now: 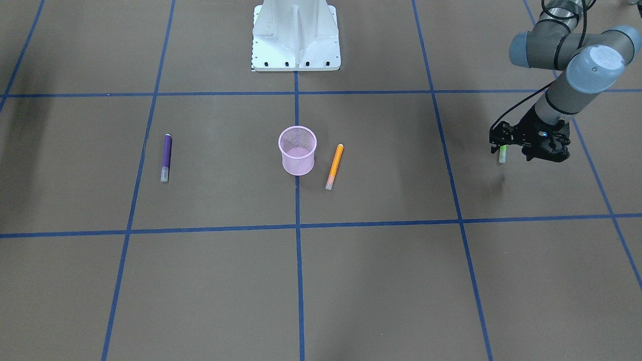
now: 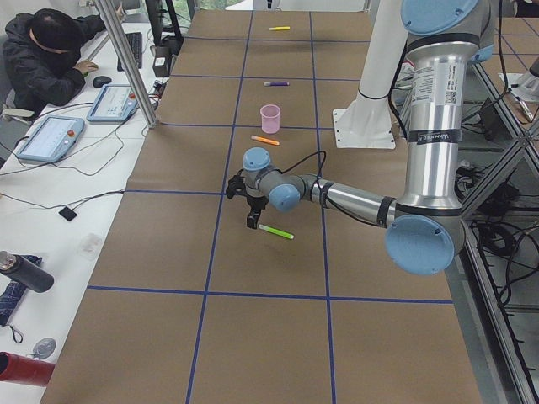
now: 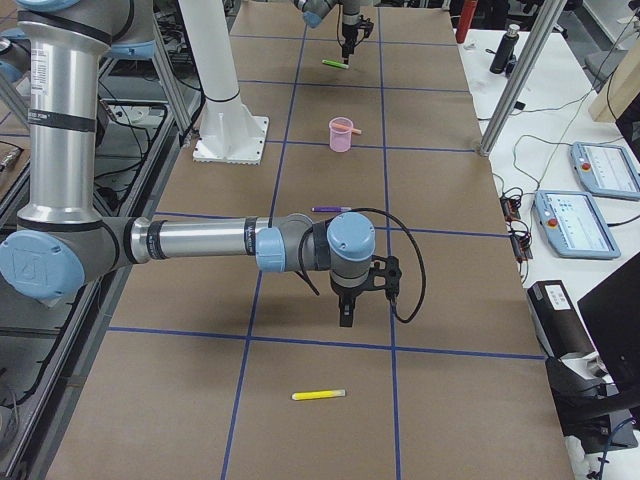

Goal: Collect pens into pen holder
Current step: 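Lower the left gripper onto the green marker, then close the left gripper on the green marker's cap end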

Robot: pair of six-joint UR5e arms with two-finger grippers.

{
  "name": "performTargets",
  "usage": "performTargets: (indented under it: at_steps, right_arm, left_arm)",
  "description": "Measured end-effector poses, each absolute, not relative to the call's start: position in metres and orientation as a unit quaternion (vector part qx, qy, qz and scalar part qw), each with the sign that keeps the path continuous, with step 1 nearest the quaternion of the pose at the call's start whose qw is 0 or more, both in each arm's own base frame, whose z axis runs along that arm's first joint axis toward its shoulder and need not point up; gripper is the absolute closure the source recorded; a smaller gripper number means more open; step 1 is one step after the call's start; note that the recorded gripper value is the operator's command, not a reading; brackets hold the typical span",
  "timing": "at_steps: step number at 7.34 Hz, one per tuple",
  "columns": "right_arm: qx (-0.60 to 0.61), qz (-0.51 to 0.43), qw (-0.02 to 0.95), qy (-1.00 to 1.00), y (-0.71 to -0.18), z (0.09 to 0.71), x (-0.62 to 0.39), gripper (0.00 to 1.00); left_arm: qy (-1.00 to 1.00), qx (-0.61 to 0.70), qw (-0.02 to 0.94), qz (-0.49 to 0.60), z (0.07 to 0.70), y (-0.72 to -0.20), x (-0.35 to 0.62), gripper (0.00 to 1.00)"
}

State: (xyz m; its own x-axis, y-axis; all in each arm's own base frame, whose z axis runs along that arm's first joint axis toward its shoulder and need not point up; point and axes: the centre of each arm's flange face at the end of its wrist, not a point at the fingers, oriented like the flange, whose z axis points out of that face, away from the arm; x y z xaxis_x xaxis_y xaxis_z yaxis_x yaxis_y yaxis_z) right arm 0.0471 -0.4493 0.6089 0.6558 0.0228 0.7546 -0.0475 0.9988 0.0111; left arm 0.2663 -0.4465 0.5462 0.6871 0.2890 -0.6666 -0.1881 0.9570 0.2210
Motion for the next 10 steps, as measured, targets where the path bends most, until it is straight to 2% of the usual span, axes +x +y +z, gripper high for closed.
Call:
performTargets:
  at_steps: [1,4,8,10]
  right_arm:
    - [0.014,0.019,0.91,-0.414,-0.45,0.609,0.047,0.0]
    - [0.014,0.019,0.91,-0.414,-0.45,0.609,0.046,0.0]
    - [0.014,0.017,0.91,-0.414,-0.451,0.609,0.045,0.0]
    - [0.014,0.015,0.91,-0.414,-0.453,0.609,0.043,0.0]
  left_arm:
    - [0.37,0.064,0.917,0.135,0.551,-0.441,0.27,0.08]
    - [0.365,0.065,0.917,0.144,0.566,-0.429,0.274,0.35]
    - [0.365,0.066,0.917,0.148,0.57,-0.427,0.276,0.43]
    - [0.365,0.063,0.917,0.151,0.571,-0.425,0.28,0.43]
